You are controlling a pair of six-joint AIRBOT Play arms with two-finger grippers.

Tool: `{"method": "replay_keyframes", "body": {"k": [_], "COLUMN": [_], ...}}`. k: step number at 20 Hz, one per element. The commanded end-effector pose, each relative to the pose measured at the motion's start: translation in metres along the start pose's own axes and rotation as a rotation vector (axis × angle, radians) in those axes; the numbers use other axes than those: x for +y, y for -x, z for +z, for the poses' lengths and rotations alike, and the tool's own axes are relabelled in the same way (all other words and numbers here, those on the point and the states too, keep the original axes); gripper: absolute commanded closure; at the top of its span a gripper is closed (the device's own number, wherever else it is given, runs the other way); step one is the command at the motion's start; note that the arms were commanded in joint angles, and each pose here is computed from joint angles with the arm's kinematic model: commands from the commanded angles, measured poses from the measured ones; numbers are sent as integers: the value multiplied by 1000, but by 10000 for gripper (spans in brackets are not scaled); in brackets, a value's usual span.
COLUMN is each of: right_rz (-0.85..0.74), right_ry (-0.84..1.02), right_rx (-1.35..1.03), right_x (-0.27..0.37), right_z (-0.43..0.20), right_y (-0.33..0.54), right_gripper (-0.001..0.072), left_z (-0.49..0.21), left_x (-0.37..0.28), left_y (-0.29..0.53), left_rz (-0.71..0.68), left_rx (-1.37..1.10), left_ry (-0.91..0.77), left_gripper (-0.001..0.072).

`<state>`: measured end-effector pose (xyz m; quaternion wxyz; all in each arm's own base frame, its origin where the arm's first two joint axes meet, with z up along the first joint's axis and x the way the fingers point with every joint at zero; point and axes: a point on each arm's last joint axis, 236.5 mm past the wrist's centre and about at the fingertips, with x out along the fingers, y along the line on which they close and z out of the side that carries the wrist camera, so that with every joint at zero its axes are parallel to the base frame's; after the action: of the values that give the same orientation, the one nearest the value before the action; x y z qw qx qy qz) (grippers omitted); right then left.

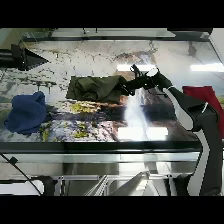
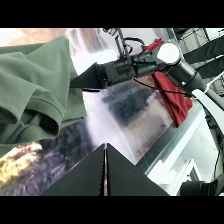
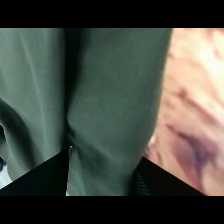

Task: Fold the shirts.

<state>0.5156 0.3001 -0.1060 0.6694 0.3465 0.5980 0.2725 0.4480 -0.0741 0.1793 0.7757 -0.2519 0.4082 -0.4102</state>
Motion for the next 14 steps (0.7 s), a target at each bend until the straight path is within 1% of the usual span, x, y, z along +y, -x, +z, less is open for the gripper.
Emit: {"method": "replay_keyframes", "body": {"k": [1,2,3,5,7,9,11,13,14], "right_rz": [72,103,146,240,281,327,362,309,250], "right_ry": [-15,1,4,34,107,219,334,452,463], "right_rx": [-71,-83,-93,-111,-130,-193,-305,-467,-542], "right_x": [14,22,34,63,96,145,199,231,233], "right_z": [13,15,17,21,23,30,39,51,57], "right_y": [-14,-15,-13,-2,23,71,138,215,252], "right_gripper": [328,668,698,699,699,700,700,700,700], "left_z": [0,0,0,0,0,0,-1,-2,-3], "left_x": [0,0,0,0,0,0,0,-1,-2], "left_y": [0,0,0,0,0,0,0,0,0], "left_rz": [1,1,1,0,1,0,-1,-5,-8], "left_rx": [-1,0,0,0,0,0,2,9,14], "left_ry": [-2,-2,-2,-2,-2,-1,-1,0,4], "left_gripper": [692,692,692,692,692,692,692,692,692]}}
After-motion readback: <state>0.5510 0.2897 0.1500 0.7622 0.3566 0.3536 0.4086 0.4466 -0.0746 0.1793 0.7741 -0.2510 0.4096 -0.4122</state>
